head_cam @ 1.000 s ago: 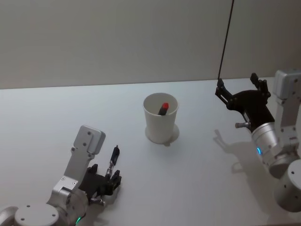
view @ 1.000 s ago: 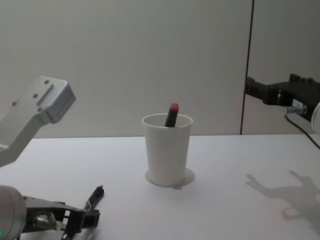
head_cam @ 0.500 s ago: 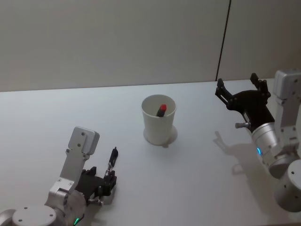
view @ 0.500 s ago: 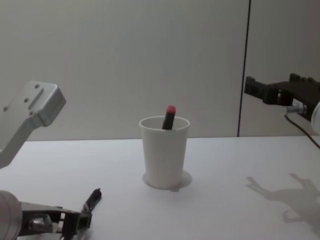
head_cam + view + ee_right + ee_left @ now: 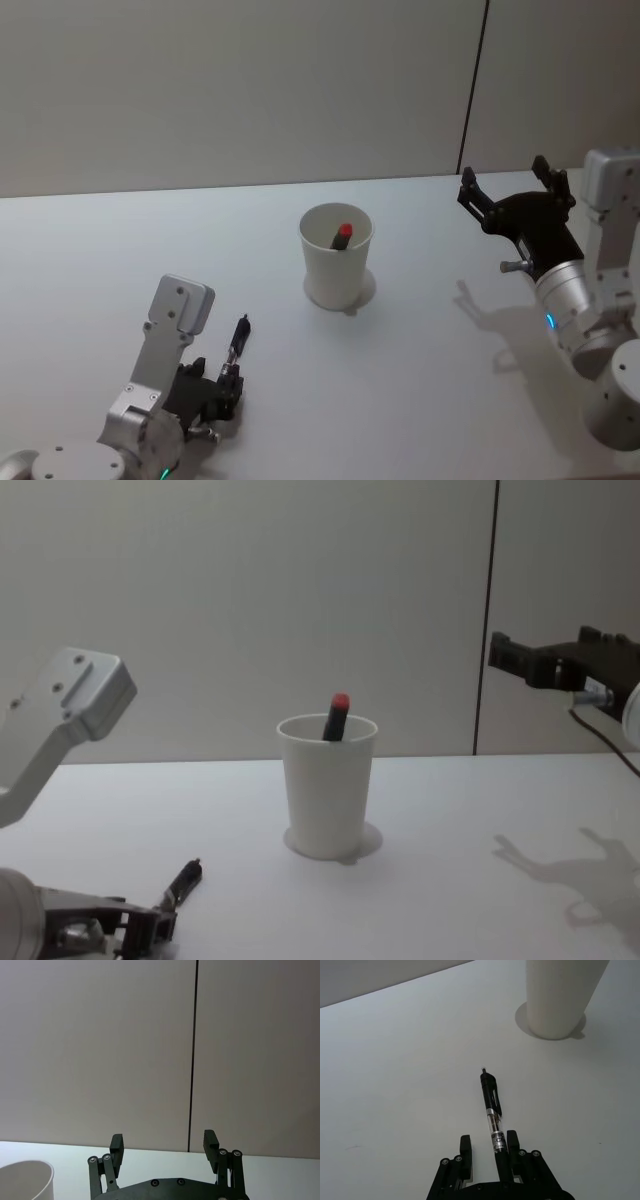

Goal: Place the pen into the pen holder.

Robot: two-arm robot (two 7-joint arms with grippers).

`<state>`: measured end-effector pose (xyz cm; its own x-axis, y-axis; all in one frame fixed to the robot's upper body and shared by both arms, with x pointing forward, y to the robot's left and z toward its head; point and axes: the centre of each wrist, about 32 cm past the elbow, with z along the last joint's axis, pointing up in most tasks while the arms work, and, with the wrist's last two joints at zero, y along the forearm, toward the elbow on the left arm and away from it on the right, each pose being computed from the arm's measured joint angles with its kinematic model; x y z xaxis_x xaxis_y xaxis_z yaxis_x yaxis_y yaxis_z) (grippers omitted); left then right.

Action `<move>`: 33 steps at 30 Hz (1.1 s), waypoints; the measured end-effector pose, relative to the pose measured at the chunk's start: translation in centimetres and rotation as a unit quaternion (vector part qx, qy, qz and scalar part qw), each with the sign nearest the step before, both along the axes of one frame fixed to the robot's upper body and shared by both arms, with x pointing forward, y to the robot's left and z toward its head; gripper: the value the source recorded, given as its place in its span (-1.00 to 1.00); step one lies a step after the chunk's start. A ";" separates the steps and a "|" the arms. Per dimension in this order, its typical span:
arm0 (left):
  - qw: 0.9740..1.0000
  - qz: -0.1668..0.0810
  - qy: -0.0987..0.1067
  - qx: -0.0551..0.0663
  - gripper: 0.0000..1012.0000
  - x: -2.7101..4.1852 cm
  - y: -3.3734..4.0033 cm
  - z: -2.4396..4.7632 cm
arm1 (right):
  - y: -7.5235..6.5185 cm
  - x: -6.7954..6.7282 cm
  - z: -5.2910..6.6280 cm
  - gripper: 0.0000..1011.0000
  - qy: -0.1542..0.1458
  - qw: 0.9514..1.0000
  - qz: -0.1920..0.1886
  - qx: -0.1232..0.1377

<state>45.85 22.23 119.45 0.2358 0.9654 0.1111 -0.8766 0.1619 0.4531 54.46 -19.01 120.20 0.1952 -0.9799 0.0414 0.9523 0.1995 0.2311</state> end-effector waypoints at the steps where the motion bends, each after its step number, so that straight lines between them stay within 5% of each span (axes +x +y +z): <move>1: 1.000 -0.001 -0.001 0.003 -0.11 -0.08 -0.09 -0.01 | 0.0 0.0 0.0 0.98 0.000 1.000 0.000 0.000; 10: 1.000 -0.009 -0.010 0.018 -0.26 -0.52 -0.59 0.04 | 0.0 0.0 0.0 0.98 0.000 1.000 0.000 0.000; 17: 0.999 -0.018 -0.015 0.025 -0.59 -0.94 -1.05 0.08 | 0.0 0.0 0.0 0.98 0.000 1.000 0.000 0.000; 33: 0.999 -0.025 -0.020 0.021 -0.72 -1.36 -1.42 0.12 | 0.0 0.0 0.0 0.98 0.000 1.000 0.000 0.000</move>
